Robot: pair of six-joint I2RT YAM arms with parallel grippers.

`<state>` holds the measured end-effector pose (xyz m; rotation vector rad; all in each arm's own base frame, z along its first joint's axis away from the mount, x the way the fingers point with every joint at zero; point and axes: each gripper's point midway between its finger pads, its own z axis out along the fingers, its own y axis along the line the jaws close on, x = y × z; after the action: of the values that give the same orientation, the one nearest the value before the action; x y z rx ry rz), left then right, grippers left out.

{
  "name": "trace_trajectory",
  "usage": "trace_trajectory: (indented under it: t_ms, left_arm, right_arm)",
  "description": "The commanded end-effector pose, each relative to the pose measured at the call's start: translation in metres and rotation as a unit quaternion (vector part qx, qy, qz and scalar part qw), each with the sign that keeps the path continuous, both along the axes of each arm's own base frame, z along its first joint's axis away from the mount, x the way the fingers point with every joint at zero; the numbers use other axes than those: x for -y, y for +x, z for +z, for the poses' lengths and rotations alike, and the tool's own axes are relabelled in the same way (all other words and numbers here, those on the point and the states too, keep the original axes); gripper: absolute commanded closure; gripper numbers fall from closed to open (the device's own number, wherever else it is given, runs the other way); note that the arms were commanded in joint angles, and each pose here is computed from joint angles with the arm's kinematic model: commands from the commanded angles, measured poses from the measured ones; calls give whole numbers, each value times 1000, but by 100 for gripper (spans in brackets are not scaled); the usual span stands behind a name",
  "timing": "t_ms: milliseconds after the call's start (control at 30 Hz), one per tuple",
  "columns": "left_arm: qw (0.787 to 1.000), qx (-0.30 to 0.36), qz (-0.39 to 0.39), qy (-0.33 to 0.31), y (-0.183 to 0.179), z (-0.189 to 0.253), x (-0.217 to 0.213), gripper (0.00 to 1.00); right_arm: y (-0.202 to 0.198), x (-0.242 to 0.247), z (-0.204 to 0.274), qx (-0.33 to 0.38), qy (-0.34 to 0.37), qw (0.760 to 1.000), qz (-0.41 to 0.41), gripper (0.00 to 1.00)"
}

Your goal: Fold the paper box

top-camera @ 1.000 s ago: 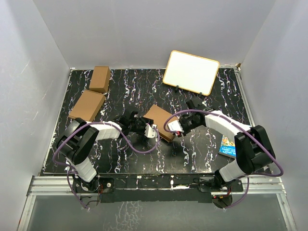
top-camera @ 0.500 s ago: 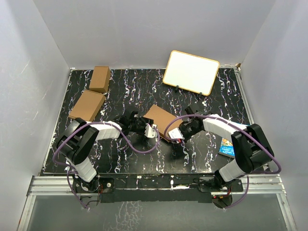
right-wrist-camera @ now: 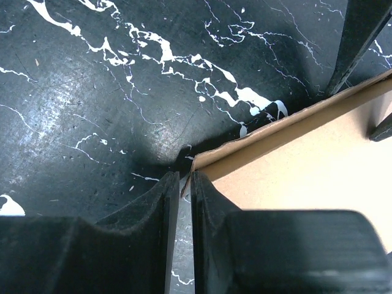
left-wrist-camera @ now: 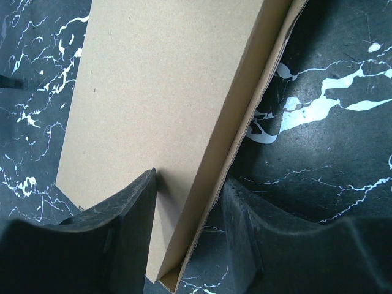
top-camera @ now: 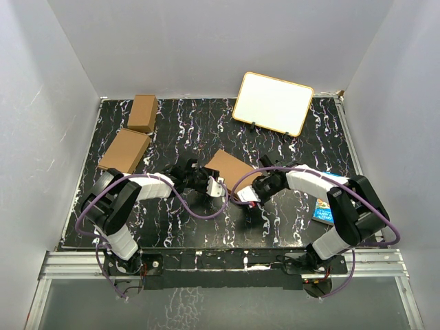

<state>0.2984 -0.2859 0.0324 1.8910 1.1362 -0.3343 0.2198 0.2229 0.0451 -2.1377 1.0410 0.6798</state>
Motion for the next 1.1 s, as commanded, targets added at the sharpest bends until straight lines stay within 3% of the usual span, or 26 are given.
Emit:
trace_trajectory:
  t_ms: [0, 333, 1067]
  left_arm:
    - [996, -82, -19, 28, -33, -28, -7, 58]
    - [996, -84, -19, 29, -34, -29, -8, 54]
    - [992, -113, -28, 41, -43, -37, -11, 50]
  right_arm:
    - [9, -9, 3, 29, 17, 999, 7, 81]
    - [7, -13, -1, 34, 5, 999, 16, 92]
    - [9, -37, 0, 67, -23, 996, 54, 92]
